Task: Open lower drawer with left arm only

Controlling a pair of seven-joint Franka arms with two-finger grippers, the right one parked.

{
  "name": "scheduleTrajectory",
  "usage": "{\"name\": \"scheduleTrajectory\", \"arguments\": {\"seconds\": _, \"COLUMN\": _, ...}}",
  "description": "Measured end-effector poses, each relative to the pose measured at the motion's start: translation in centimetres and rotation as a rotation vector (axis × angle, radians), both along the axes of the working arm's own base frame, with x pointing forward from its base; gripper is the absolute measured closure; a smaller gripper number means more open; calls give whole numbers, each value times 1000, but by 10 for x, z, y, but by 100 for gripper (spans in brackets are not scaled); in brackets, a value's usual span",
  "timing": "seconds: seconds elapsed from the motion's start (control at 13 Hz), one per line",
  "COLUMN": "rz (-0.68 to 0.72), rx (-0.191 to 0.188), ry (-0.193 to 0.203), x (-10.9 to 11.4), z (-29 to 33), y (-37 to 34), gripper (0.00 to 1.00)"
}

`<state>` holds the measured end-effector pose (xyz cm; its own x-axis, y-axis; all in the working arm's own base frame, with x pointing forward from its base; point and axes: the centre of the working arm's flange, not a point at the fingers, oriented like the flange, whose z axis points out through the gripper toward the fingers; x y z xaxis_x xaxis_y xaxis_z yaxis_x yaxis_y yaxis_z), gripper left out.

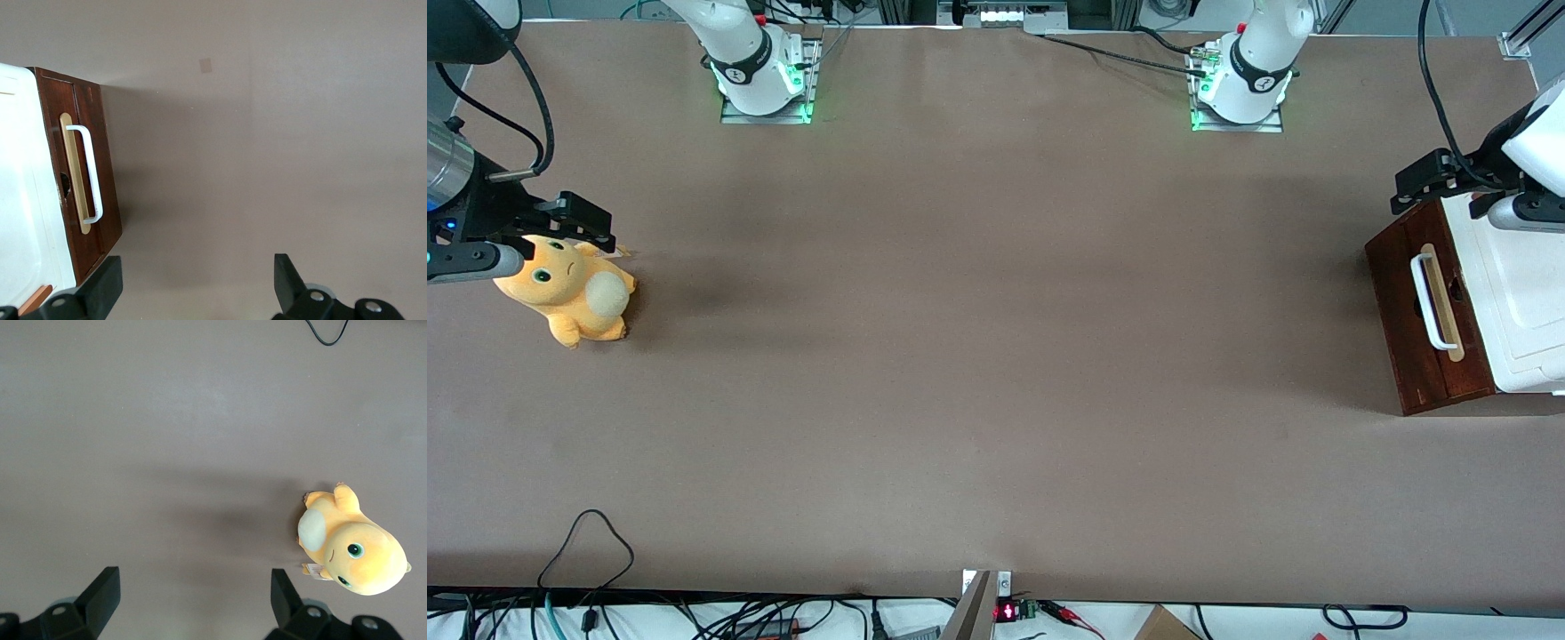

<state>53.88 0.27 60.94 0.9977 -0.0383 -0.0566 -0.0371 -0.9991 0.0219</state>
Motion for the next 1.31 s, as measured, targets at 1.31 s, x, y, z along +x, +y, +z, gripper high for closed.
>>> {"name": "scheduleTrajectory", "arguments": {"seconds": 1.31, "rz": -15, "rx": -1, "ry": 31, "x": -5, "z": -2, "y": -1, "gripper": 0}}
